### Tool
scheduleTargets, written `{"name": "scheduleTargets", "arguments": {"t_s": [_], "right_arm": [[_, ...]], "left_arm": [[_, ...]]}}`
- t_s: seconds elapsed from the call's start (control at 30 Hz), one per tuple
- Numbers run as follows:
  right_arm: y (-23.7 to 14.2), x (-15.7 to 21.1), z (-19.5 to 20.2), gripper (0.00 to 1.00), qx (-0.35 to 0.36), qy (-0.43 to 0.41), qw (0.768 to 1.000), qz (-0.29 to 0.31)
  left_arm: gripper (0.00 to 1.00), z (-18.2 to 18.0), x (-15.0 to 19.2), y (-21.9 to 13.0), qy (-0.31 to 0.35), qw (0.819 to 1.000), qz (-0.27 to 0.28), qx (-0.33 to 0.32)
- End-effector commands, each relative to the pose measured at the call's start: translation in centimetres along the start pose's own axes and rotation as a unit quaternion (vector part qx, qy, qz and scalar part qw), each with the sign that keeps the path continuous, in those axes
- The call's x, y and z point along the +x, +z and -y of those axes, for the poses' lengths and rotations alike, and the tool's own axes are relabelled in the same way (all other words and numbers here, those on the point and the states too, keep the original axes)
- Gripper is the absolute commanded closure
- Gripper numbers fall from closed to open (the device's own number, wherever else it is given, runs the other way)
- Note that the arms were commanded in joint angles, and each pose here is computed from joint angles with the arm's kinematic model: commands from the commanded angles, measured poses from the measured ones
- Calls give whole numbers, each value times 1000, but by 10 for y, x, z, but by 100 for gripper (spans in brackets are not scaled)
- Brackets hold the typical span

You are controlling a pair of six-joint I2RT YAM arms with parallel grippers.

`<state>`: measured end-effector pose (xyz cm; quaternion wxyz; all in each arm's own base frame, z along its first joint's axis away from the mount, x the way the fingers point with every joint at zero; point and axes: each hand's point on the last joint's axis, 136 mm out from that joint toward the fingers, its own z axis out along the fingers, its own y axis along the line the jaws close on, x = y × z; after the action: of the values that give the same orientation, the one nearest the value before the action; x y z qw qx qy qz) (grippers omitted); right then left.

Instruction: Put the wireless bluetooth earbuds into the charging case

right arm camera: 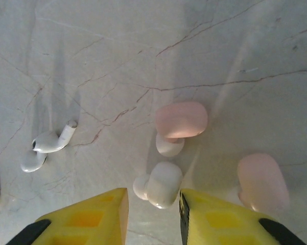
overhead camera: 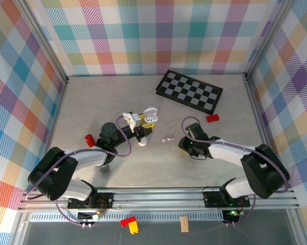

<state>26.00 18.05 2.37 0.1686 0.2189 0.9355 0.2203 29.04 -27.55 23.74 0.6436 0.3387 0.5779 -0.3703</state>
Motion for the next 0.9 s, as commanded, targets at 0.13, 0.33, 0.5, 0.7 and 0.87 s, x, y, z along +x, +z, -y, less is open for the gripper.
{"name": "scheduleTargets", "arguments": {"t_s": [0.13,0.33,0.5,0.7,0.87], "right_arm": [[4,-11,-11,71,-13,16,1000,9],[5,-15,-8,71,-8,13,1000,17],[7,-17,-8,71,-9,11,1000,20],[8,-23,-13,71,-18,9,999,25],[10,-23,-11,75,-11,6,1000,22]], "left_arm": [[64,1,-9,-5,18,1000,14,5],[64,1,-7,-5,17,1000,11,5],[64,0,-8,-4,15,1000,15,4],[64,0,-9,-2,11,1000,21,8],[64,0,-9,-2,11,1000,20,9]]}}
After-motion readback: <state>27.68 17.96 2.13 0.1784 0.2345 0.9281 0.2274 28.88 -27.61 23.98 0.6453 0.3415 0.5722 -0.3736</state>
